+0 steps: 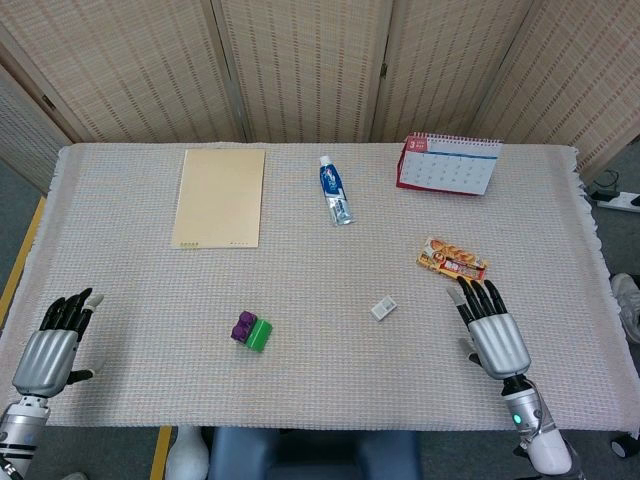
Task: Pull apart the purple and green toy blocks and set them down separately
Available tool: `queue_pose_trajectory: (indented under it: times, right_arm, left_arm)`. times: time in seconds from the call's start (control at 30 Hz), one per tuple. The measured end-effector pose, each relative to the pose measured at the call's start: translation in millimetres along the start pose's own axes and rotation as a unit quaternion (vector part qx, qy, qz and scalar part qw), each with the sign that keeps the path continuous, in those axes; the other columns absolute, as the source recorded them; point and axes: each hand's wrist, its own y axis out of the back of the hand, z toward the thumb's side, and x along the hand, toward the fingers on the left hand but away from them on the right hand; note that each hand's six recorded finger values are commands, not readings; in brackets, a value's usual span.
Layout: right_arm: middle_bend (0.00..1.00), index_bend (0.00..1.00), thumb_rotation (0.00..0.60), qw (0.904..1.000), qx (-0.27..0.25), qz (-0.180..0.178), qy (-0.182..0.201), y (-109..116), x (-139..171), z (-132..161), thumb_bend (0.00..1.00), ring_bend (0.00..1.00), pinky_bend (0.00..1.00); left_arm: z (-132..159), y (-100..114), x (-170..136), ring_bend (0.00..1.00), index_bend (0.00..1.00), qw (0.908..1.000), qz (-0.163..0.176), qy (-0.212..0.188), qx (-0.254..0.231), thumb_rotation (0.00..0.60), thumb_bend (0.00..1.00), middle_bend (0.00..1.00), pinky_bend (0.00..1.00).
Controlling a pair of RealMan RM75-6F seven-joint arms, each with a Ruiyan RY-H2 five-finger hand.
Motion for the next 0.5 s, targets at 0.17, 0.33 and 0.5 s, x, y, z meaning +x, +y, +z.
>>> queue_pose_trajectory:
  times: [0.17,0.33,0.5]
  right_arm:
    - [0.0,0.0,0.6,1.0,-0.003,-0.007,-0.001,4.1,0.9,-1.3,0.33,0.0,0.0]
    - [0.0,0.0,0.6,0.9996,-0.006,-0.026,-0.005,13.1,5.5,-3.2,0.33,0.0,0.0]
    - [0.0,0.0,0.6,0.9988,0.013,-0.042,-0.02,15.1,2.7,-8.9,0.33,0.0,0.0]
  left_arm:
    - [0.5,0.6,1.3,0.0,0.0,1.0,0.002,-0.001,0.003,0.6,0.28,0.0,0.0]
    - [5.6,-0.5,1.1,0.0,0.0,0.9999,0.002,-0.014,-0.005,0.6,0.28,0.0,0.0]
    - [13.0,-2.3,10.3,0.0,0.02,0.9989,-0.019,-0.035,-0.026,0.6,0.28,0.0,0.0]
